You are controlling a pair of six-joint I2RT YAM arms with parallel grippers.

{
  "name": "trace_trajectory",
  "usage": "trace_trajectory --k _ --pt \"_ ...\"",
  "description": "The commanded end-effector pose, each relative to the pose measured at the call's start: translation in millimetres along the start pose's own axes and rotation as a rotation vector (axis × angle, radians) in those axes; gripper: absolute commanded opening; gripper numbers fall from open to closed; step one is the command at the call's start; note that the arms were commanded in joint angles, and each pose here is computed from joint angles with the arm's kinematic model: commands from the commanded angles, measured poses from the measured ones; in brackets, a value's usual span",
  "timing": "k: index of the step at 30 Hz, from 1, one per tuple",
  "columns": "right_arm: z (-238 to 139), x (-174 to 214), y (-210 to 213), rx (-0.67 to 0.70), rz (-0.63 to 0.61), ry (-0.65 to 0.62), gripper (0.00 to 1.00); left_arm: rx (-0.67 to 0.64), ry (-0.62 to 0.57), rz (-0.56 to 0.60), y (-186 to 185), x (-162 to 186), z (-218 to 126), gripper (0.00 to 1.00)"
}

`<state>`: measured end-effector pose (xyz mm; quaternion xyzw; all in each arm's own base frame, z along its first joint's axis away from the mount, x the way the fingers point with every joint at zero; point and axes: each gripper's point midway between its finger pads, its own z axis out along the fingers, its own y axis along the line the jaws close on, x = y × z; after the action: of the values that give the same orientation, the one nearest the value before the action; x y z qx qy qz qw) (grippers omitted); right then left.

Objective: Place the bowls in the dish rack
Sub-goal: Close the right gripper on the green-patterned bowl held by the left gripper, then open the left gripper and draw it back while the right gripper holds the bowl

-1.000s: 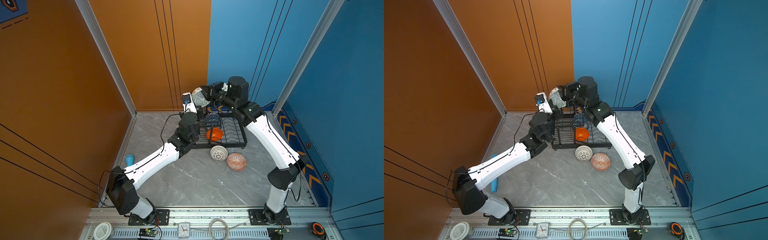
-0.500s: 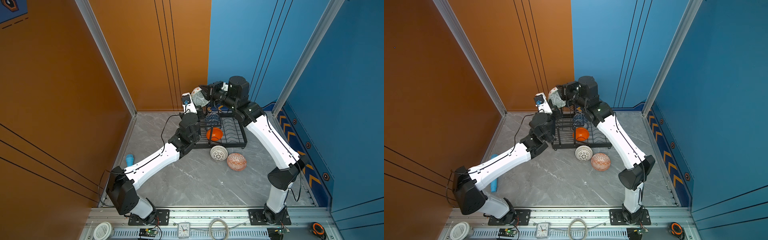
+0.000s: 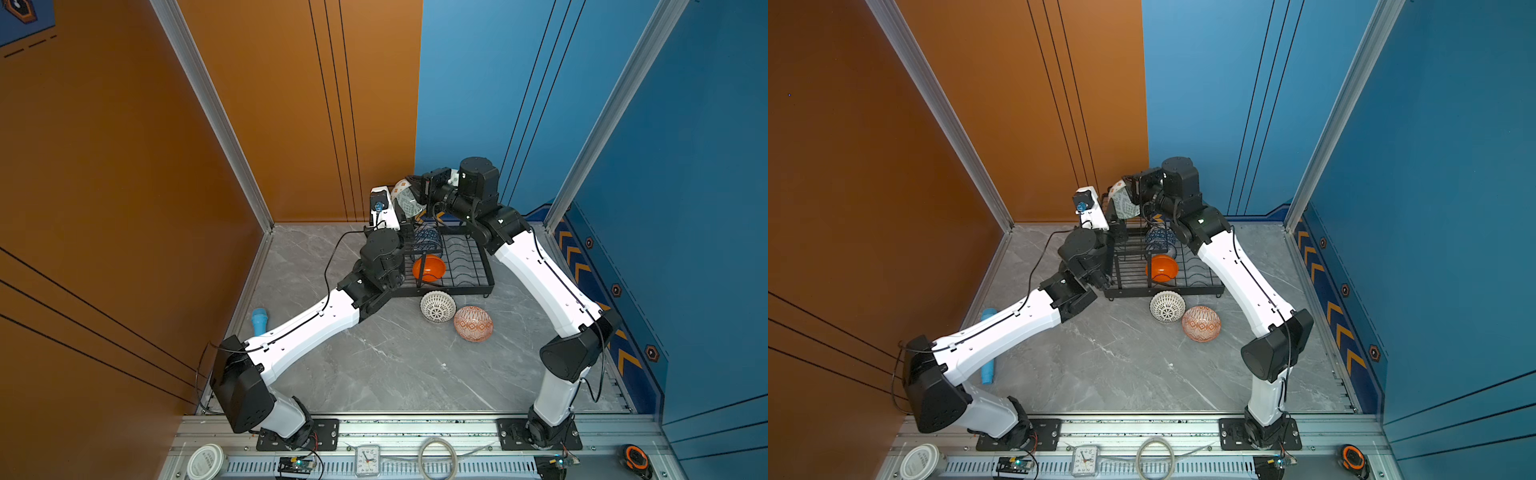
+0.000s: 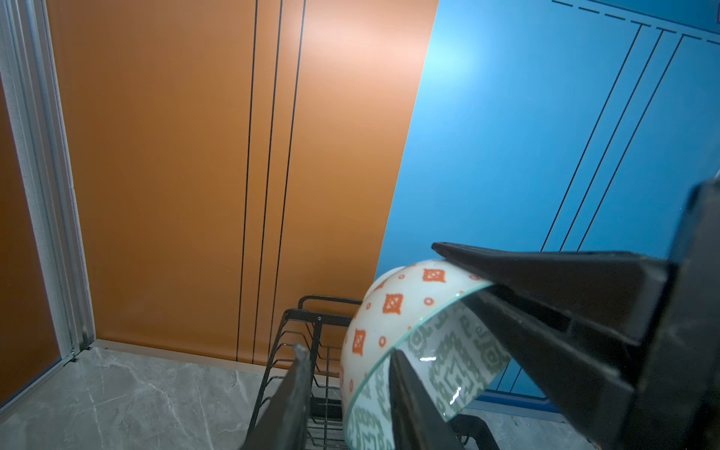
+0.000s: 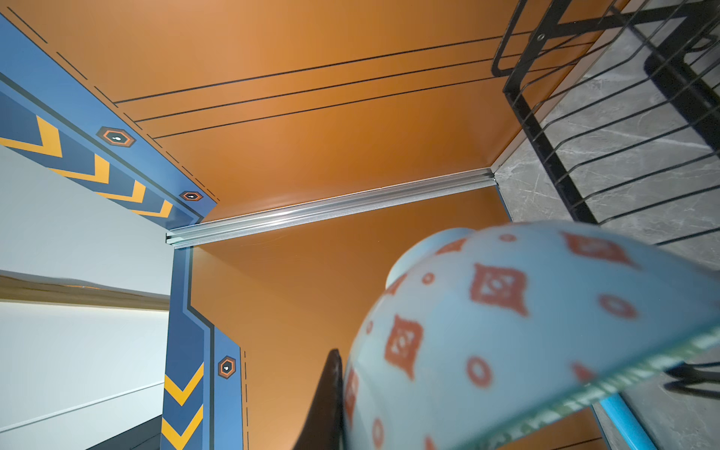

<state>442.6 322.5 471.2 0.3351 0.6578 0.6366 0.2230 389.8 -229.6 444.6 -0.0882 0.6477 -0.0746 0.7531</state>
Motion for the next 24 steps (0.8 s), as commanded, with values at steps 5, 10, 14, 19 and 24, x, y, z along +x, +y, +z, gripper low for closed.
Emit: trace_trajectory --k 5,10,14,19,24 --pt "-34.8 0.6 47.6 -0.143 -0.048 -0.011 0.0 0.017 -0.028 -0.028 -3.1 -29.9 -14.3 0.49" --pt "-42.5 -8.7 48.8 -0.156 -0.04 -0.027 0.0 0.026 -0.015 0.004 -5.2 -33.0 -22.6 0.59" --pt "-50.0 -18.4 49.9 -0.163 -0.04 -0.045 0.0 0.023 0.001 0.021 -1.8 -34.8 -31.1 0.77" --pt "-58.5 -29.9 50.7 -0.17 -0.038 -0.069 0.0 0.022 0.027 0.05 1.1 -37.1 -40.7 0.98" --pt "-67.8 -39.6 48.4 -0.183 -0.029 -0.088 0.0 0.028 0.075 0.061 4.9 -33.7 -48.2 0.98"
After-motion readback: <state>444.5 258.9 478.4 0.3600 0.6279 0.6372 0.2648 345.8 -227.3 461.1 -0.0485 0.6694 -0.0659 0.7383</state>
